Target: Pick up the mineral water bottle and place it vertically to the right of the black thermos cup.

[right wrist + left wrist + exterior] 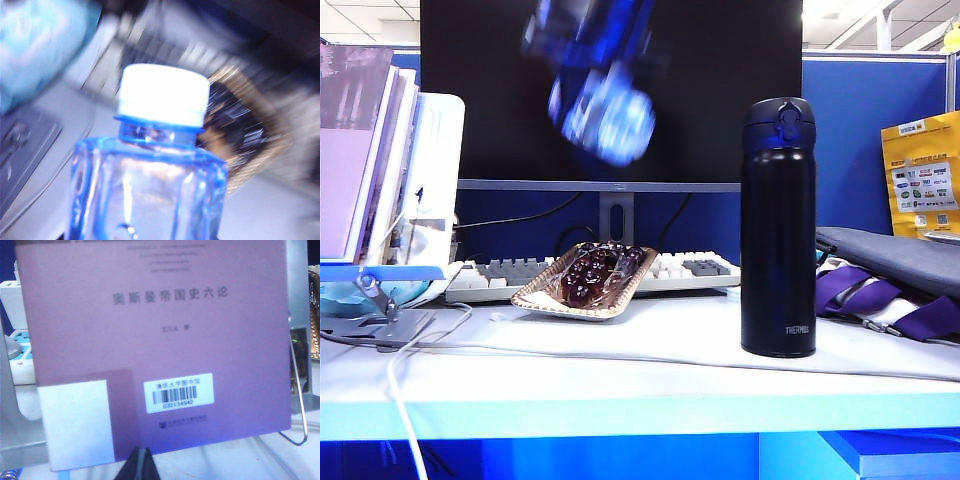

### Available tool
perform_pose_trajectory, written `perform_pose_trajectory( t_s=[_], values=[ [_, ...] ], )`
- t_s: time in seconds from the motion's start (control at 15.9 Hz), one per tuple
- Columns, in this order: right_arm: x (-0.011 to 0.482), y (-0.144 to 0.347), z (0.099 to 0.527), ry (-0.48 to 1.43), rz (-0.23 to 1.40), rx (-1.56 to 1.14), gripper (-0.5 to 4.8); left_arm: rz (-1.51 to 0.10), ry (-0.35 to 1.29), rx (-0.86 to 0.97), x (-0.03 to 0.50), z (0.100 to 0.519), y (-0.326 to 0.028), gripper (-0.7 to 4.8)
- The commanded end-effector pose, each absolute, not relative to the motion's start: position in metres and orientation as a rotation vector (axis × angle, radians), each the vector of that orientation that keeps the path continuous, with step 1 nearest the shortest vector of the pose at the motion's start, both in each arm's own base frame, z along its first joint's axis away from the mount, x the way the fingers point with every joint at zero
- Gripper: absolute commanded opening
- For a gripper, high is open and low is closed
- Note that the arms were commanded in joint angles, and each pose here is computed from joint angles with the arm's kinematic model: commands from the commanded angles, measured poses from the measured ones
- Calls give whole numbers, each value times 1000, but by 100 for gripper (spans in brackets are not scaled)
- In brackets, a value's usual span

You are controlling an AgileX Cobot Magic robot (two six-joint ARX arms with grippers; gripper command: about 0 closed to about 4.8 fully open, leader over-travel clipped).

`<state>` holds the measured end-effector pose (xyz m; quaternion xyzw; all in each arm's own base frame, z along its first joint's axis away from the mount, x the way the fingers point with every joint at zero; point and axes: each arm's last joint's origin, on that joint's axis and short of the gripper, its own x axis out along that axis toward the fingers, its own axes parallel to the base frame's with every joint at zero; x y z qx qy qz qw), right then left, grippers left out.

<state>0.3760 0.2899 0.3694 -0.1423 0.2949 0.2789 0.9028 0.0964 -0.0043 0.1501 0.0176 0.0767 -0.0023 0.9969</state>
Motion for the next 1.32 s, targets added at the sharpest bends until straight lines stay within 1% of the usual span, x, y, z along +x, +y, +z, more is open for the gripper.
perform_pose_trajectory(
  t_s=[0.06, 0.19, 0.38, 0.5, 0.63, 0.88, 1.07, 1.19, 1.32],
  values=[
    [340, 259, 452, 344, 531, -244, 207, 0, 163, 37, 96, 149, -4, -5],
    [317, 241, 485, 248, 520, -222, 207, 0, 163, 37, 96, 149, -4, -5],
    [264, 199, 542, 87, 475, -183, 207, 0, 163, 37, 96, 149, -4, -5],
    [208, 154, 584, -46, 449, -130, 207, 1, 163, 37, 96, 149, -4, -5],
    [165, 121, 606, -133, 442, -107, 211, 1, 163, 37, 96, 149, -4, -5],
    [95, 66, 621, -200, 413, -84, 211, 0, 163, 37, 96, 149, -4, -5],
    [58, 36, 621, -228, 388, -87, 211, 0, 163, 37, 96, 149, -4, -5],
    [41, 22, 621, -278, 365, -120, 211, 0, 163, 37, 96, 149, -4, -5],
    [36, 19, 613, -353, 342, -143, 211, 1, 163, 37, 96, 149, -4, -5]
  ],
)
